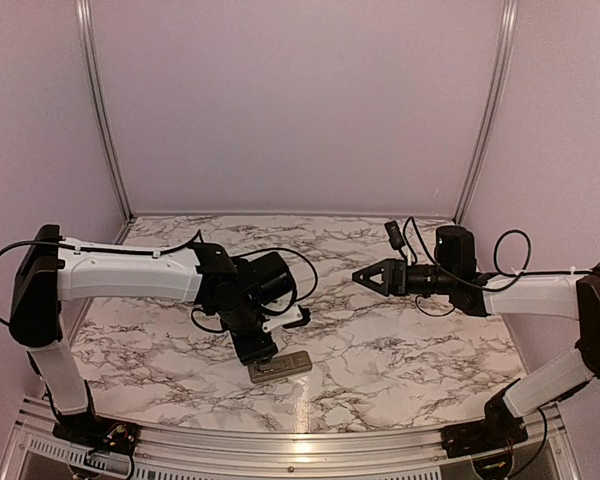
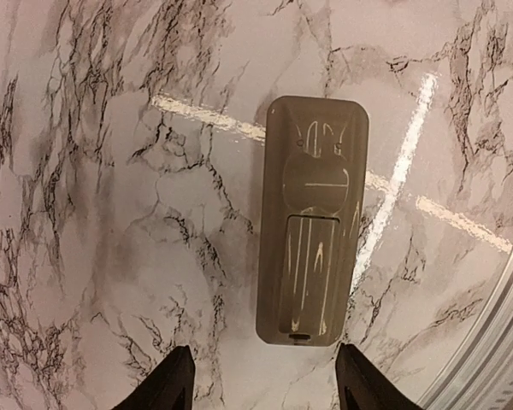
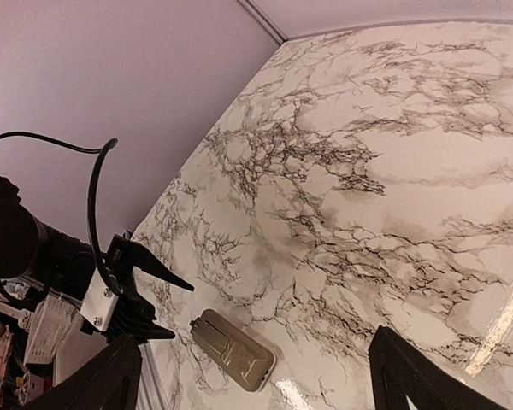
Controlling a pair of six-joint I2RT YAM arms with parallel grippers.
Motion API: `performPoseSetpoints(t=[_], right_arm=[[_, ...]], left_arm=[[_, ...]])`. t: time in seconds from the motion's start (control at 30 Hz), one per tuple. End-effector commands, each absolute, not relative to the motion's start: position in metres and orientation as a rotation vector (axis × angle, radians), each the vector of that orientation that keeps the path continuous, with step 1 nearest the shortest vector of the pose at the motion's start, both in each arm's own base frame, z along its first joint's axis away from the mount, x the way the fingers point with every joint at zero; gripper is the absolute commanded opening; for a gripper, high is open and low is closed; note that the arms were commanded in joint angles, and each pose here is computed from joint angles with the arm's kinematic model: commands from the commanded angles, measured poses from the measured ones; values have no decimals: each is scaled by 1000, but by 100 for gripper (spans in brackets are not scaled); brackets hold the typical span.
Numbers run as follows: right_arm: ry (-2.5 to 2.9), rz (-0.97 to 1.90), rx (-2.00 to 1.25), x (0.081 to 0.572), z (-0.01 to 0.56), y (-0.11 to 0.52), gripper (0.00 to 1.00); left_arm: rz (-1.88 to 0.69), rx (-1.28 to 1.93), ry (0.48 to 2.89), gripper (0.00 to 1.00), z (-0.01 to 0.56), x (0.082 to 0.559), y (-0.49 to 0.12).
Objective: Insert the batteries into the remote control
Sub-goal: Load the battery cover onto the remote control without the battery cover, then press the battery cover on the remote control without the battery cover.
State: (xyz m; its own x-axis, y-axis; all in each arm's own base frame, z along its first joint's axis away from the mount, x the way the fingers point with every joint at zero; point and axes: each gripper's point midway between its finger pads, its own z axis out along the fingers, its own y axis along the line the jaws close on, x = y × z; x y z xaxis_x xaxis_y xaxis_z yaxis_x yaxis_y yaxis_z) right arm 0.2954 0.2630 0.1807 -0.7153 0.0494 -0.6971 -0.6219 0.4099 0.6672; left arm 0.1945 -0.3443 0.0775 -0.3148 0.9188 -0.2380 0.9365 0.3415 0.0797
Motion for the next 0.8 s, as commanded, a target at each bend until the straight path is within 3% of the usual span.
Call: performPoseSetpoints(t=[0.0,0.17,0.77], right_arm=[[2012,1351,-481,297,181,262,90],[2011,1356,-478,297,182,262,90],[2019,1358,-478,298,179,263,90]], left_arm=[[-186,1546,2364,55,101,212,-343],[-134,1527,2394,45,89,218,-336],[-120,1614,2445,43,53,208,-336]])
